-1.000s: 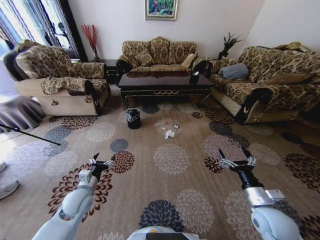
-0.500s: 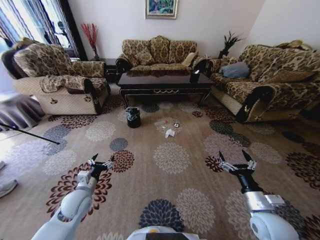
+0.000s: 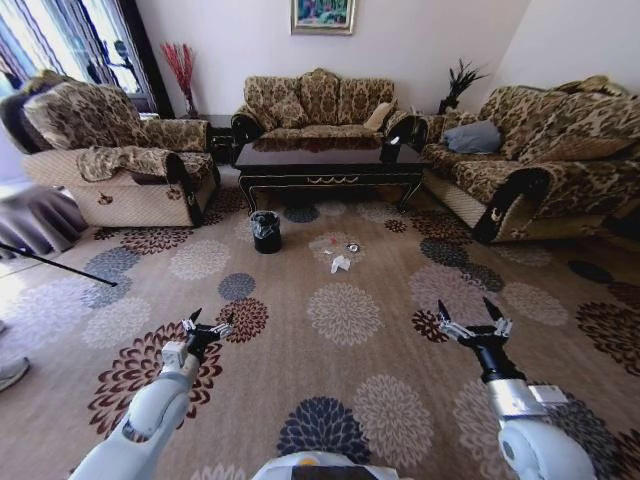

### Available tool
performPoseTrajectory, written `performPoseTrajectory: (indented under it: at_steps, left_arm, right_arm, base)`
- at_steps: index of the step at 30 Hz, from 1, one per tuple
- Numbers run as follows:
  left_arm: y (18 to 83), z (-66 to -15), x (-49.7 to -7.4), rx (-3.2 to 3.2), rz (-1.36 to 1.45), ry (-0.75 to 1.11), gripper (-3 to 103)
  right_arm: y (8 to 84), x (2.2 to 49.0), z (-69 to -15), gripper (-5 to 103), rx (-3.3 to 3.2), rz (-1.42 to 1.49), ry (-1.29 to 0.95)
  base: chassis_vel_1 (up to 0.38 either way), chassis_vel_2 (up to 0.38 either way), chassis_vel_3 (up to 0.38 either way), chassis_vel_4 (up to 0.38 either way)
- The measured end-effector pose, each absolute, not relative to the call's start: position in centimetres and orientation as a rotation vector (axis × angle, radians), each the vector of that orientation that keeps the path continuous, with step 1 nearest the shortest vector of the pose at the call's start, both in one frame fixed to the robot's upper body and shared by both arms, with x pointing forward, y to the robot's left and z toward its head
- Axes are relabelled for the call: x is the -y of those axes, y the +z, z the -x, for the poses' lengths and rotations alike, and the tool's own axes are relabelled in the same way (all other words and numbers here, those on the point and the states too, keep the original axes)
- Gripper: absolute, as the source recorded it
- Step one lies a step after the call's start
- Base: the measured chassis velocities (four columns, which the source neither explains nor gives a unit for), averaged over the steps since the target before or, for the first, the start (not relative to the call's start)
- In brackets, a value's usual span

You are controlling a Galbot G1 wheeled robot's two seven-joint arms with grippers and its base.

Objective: Move to the front of the table and pick up the trash from the floor, then place it into the trash bin.

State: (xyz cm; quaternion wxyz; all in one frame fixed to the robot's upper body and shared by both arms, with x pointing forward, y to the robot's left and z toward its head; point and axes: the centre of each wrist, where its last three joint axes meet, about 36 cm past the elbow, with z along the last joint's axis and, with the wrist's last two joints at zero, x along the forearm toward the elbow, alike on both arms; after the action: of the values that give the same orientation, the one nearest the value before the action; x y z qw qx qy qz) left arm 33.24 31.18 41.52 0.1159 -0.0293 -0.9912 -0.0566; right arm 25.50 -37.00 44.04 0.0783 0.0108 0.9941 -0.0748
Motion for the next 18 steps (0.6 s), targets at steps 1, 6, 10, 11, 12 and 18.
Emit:
performPoseTrajectory:
  at_steps: [1, 6, 10, 11, 12, 18]
  left_arm:
    - [41.5, -33.2, -31.2, 2.903, 0.086, -0.166, 100]
    - [41.4, -33.2, -31.2, 2.899, 0.087, -0.166, 100]
    - [41.4, -33.3, -31.0, 2.909, 0.080, -0.146, 100]
    - [41.4, -33.3, -31.0, 2.909, 0.080, -0.146, 100]
    - [41.6, -33.4, -31.0, 2.917, 0.077, -0.140, 100]
    - [42.7, -33.3, -31.1, 2.962, 0.077, -0.131, 100]
  right_arm:
    - [44.0, 37.0, -25.5, 100, -2.976, -0.032, -0.224]
    - [44.0, 36.8, -25.9, 100, -2.982, -0.033, -0.175]
    - [43.8, 36.8, -26.0, 100, -2.982, -0.028, -0.141]
    - [43.8, 36.8, -26.0, 100, -2.982, -0.028, -0.141]
    - [43.7, 36.9, -26.0, 100, -2.979, -0.019, -0.129]
    - [42.8, 36.8, -26.6, 100, -2.932, 0.040, -0.039]
  base:
    - [0.000, 0.000, 0.000, 0.000]
    - [0.000, 0.000, 0.000, 0.000]
    - [0.000, 0.000, 0.000, 0.000]
    - [0.000, 0.000, 0.000, 0.000]
    - [0.000, 0.000, 0.000, 0.000]
    - [0.000, 0.000, 0.000, 0.000]
